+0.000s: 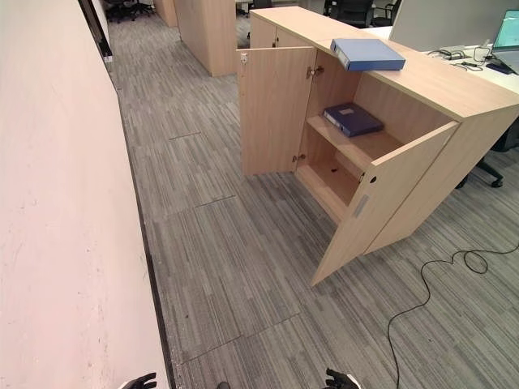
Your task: Put the empty folder in the office cabinet
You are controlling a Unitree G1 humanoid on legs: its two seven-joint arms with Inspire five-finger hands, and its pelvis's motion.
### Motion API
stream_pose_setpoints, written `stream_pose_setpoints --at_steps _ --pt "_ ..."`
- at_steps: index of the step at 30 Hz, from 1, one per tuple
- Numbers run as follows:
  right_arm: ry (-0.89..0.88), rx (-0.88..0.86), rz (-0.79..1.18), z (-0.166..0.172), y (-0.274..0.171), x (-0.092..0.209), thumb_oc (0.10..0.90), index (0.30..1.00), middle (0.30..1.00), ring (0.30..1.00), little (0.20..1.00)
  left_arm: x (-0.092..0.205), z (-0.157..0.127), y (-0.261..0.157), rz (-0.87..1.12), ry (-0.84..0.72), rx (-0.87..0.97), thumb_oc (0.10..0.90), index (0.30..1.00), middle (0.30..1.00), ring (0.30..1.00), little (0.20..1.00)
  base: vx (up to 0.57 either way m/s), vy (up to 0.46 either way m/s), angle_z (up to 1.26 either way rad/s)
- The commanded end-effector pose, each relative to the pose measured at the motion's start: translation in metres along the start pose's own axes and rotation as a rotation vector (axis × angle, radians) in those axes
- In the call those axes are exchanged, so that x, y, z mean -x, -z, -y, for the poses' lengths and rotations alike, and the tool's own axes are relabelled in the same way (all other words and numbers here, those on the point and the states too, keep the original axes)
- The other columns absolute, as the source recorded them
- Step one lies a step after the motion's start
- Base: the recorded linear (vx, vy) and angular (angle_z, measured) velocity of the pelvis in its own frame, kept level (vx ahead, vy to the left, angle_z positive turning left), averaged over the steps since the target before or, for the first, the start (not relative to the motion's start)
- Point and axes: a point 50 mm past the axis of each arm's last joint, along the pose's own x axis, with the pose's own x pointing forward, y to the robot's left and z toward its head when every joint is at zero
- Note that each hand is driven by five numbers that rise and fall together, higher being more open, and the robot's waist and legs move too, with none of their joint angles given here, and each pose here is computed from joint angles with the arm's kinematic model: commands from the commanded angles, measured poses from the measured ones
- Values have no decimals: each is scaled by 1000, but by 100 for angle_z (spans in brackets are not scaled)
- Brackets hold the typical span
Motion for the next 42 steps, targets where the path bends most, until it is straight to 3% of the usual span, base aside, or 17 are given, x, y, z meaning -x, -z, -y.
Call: stream_pose_setpoints --at_steps 1,32,42 --pt "33 46 57 11 -22 -3 800 900 900 900 900 -4 -7 -15 32 -23 -47 800 900 900 900 900 0 0 0" --pt "108 24 89 34 -40 -4 800 900 900 900 900 -6 -11 -28 64 -44 -16 800 900 900 900 900 50 -5 8" --pt "28 -17 130 2 -58 -7 800 900 900 900 900 1 -57 -12 4 -162 16 800 900 900 900 900 492 386 -43"
